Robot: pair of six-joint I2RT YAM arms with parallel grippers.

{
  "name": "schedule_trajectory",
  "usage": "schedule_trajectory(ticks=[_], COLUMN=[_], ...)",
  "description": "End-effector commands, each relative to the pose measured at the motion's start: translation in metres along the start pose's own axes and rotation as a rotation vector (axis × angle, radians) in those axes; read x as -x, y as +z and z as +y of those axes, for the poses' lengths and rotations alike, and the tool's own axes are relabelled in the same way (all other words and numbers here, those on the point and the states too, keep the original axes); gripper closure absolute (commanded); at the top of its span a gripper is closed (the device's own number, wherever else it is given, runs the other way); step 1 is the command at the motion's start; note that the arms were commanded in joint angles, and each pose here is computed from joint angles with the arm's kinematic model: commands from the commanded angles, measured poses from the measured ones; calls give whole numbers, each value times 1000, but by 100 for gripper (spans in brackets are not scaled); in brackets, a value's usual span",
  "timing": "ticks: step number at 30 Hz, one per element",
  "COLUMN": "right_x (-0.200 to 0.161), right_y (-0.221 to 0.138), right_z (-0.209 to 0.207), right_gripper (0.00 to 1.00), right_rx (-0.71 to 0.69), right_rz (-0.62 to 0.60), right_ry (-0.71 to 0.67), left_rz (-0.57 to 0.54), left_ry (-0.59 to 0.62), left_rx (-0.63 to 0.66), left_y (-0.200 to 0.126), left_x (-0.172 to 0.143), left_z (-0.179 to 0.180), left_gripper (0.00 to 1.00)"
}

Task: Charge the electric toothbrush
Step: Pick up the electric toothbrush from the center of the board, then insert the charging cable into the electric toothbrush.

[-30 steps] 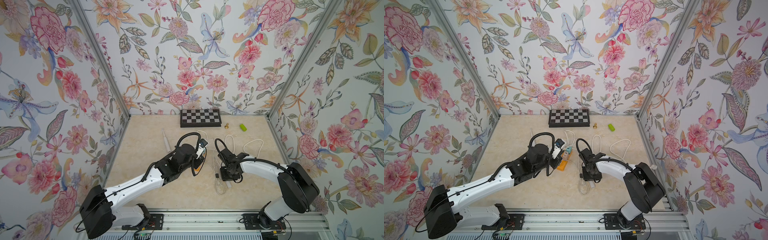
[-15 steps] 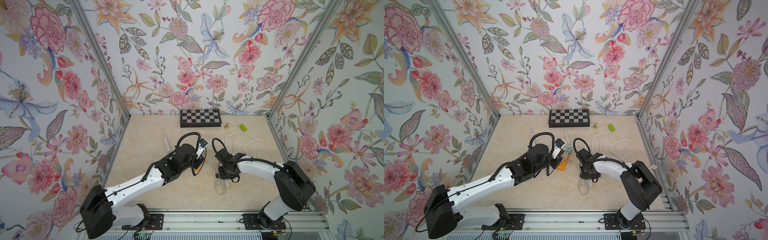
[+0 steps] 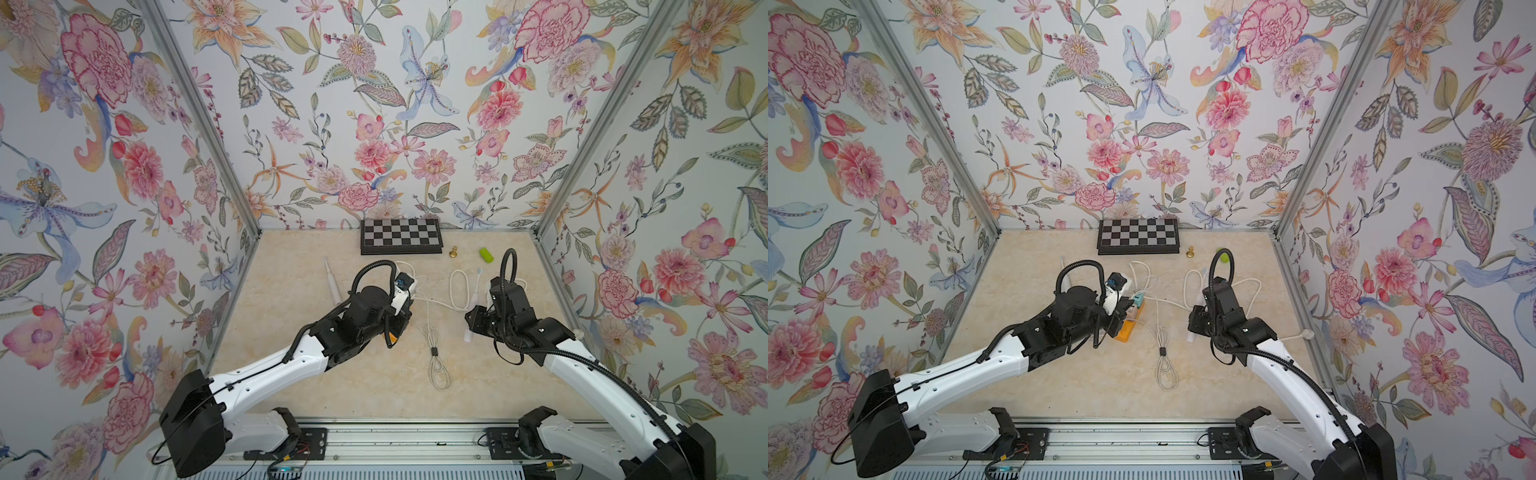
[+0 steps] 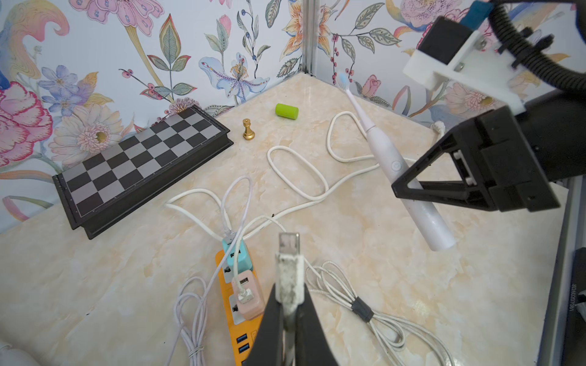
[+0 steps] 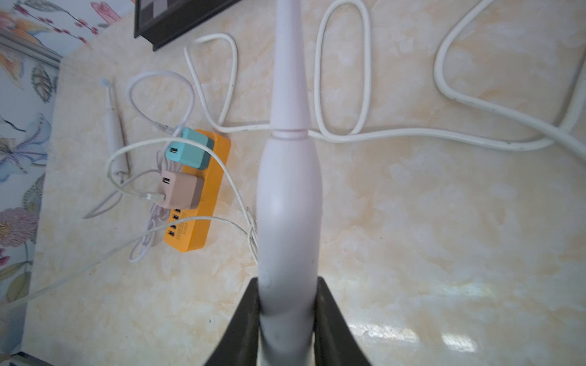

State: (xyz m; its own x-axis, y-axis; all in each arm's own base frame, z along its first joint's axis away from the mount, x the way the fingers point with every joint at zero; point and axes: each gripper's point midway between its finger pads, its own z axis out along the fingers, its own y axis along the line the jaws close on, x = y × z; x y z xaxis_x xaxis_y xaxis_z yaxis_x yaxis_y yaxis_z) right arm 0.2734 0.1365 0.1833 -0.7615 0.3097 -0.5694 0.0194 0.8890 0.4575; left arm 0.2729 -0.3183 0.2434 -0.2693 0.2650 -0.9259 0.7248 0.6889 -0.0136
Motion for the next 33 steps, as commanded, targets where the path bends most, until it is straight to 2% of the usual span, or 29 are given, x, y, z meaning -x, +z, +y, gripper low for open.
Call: schedule_trajectory(ticks=[1,8,15,20,22,28,33], right_x=[27,57,59,54,61,72,75], right_y=[-21,-47,-50,-46,-52,-56,-55], right_z=[28,72,93,99,96,83,81], right_gripper=[85,87,89,90,90,90,91], right_rx=[152,433,578,599,612,523,517], right_rz=[-94,-202,-237,-261,-308,-375,-410], right_ry=[63,170,241,261,284,286,262], left_rz=[-40,-41,-35,-31,-26,5,-9], left_ry=[-114,-151,-151,-152,-150,-141,-141], left_rx=[-70,-172,-244,-273,-267,-267,-297], left_y=[6,21,39,44,46,49,49], left_x=[13,6,1,4,2,-5,2], left_z=[-11,-40,-62,-70,-71,-74,-83], left_gripper=[100,100,100,100,100,100,100])
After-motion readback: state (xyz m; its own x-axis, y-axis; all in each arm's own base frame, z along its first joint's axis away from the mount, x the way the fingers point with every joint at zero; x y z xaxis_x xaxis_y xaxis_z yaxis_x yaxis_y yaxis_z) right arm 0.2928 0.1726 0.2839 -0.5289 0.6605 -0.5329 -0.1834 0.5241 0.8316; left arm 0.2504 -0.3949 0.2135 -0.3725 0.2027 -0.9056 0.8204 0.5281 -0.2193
